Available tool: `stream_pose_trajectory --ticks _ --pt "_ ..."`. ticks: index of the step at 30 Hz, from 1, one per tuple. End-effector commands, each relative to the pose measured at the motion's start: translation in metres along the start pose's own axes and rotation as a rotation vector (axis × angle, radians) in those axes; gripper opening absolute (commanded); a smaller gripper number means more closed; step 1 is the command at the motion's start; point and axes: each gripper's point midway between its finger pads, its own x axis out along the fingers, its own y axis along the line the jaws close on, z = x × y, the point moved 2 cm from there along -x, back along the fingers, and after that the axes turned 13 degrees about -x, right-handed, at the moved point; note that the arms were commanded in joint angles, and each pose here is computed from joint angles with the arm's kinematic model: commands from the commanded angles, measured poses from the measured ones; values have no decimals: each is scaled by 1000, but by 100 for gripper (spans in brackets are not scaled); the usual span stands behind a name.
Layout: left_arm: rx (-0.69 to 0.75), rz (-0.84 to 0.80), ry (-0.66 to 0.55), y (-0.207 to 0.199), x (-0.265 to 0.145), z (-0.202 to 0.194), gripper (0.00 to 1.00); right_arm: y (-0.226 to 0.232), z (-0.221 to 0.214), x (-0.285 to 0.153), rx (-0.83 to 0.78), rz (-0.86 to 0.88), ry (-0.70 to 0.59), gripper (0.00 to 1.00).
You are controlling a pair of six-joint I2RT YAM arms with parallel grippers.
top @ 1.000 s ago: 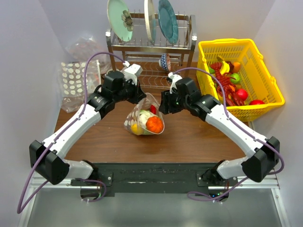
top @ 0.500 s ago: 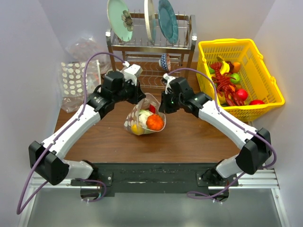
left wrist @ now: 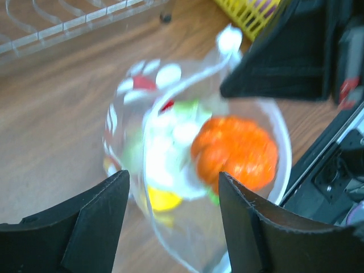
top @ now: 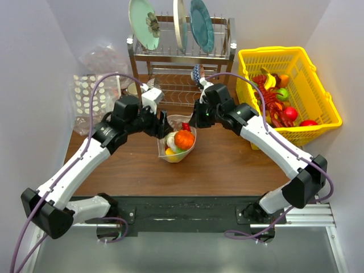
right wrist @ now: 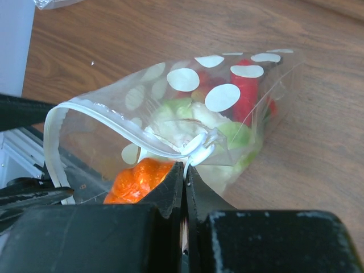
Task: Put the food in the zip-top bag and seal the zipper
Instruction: Adjust the zipper food storage bag at the center of the board.
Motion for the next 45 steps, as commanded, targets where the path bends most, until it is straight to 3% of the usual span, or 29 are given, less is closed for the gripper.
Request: stream_pose_trajectory --ticks 1,6,12,13,16,21,24,29,30,33,40,45 --pt "-42 36 69 10 -13 -32 69 9 14 -5 25 28 -37 0" --pt "-138 6 91 1 -30 -51 69 9 12 -1 27 28 -29 0" --pt "-199 62 142 10 -32 -73 60 10 14 -2 27 34 -38 0" --pt "-200 60 146 10 -29 -75 48 9 13 -1 28 33 -34 0" --pt "-214 40 169 6 -24 -80 26 9 12 -2 29 30 -33 0" --pt "-223 19 193 -2 -16 -89 23 6 13 -7 30 13 -46 0" --pt "-216 34 190 0 -11 -88 0 3 20 -15 14 -21 -61 0" --pt "-125 102 140 -4 -32 -49 0 -10 35 -34 -35 -115 -101 0" --pt "-108 84 109 -16 -37 -27 0 -14 32 -31 -50 -131 -88 0" --pt "-87 54 133 -30 -46 -11 0 -24 20 -17 -49 -157 -32 0" --pt "-101 17 192 -34 -33 -18 0 -17 35 -43 -87 -136 -78 0" --pt "-100 2 167 -38 -32 -7 0 -21 21 -38 -123 -143 21 0"
